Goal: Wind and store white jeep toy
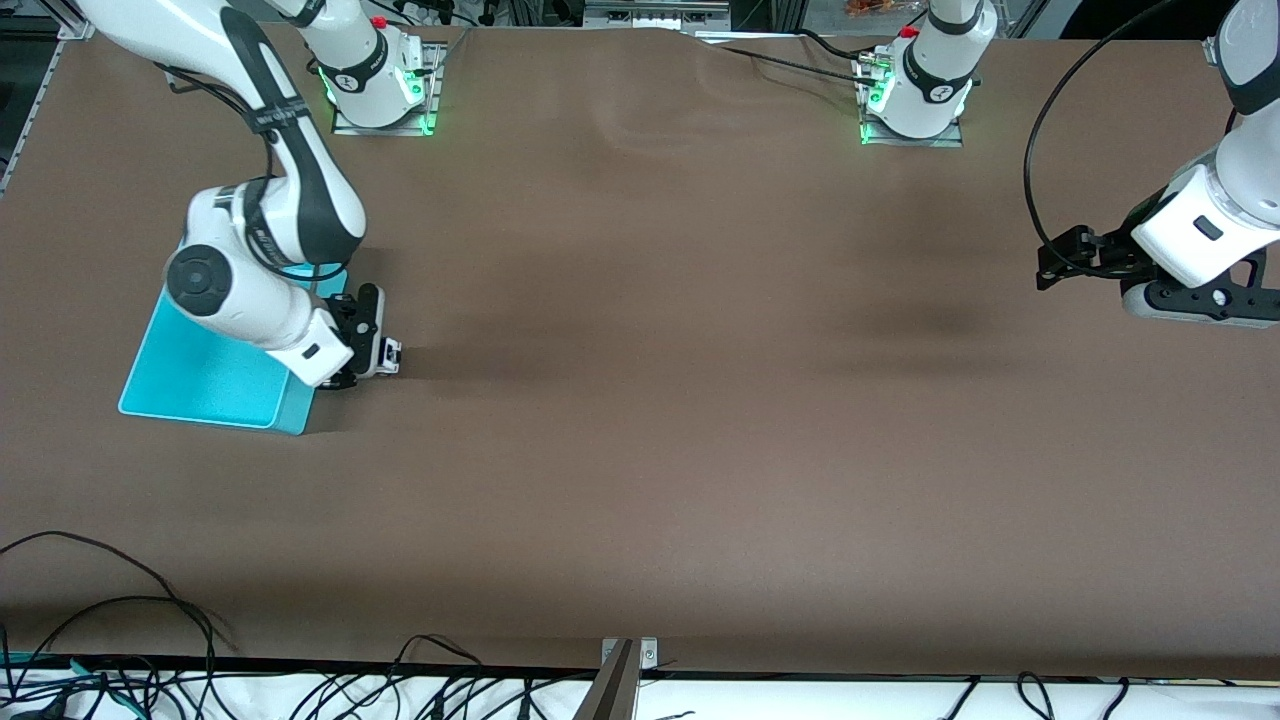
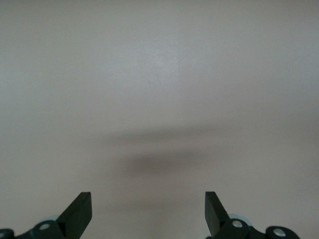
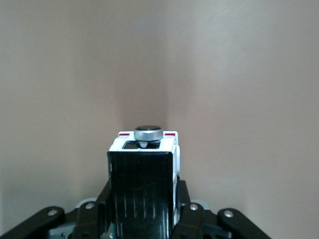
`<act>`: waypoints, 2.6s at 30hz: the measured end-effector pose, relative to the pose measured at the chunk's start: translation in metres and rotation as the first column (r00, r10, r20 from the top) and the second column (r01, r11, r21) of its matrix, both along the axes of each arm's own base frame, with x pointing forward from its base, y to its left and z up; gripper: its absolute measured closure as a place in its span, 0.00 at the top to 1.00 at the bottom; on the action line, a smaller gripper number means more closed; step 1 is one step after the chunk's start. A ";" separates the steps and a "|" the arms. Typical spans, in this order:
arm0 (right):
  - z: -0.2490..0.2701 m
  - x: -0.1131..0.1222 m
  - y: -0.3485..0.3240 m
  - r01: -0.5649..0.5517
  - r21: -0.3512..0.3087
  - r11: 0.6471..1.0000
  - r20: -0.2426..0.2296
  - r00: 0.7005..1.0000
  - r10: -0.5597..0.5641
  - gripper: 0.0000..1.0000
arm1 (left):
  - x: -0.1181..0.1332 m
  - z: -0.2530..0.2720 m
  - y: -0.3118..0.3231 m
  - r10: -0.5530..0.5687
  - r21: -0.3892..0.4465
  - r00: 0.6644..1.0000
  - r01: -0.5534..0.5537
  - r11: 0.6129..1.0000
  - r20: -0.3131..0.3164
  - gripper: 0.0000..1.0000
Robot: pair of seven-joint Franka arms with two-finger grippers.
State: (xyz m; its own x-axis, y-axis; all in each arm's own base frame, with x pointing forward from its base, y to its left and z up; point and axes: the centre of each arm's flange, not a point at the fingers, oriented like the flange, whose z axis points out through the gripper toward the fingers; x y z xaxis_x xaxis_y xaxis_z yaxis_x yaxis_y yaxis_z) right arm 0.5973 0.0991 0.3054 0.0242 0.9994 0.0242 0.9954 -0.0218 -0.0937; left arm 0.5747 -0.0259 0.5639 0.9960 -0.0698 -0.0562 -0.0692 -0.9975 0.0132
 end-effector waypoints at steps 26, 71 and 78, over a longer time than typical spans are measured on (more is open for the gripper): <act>0.066 -0.020 -0.166 0.097 -0.037 0.995 -0.099 0.990 -0.100 0.52 | 0.000 0.001 0.005 0.011 0.000 1.000 -0.011 1.000 0.002 1.00; -0.090 -0.101 -0.208 0.059 -0.023 0.998 -0.131 0.989 -0.062 0.56 | 0.001 0.004 0.016 0.030 0.000 0.999 -0.030 1.000 0.009 1.00; -0.064 -0.083 -0.205 0.051 -0.010 0.999 -0.134 0.990 -0.052 0.88 | 0.001 0.004 0.016 0.030 0.000 0.999 -0.030 1.000 0.009 1.00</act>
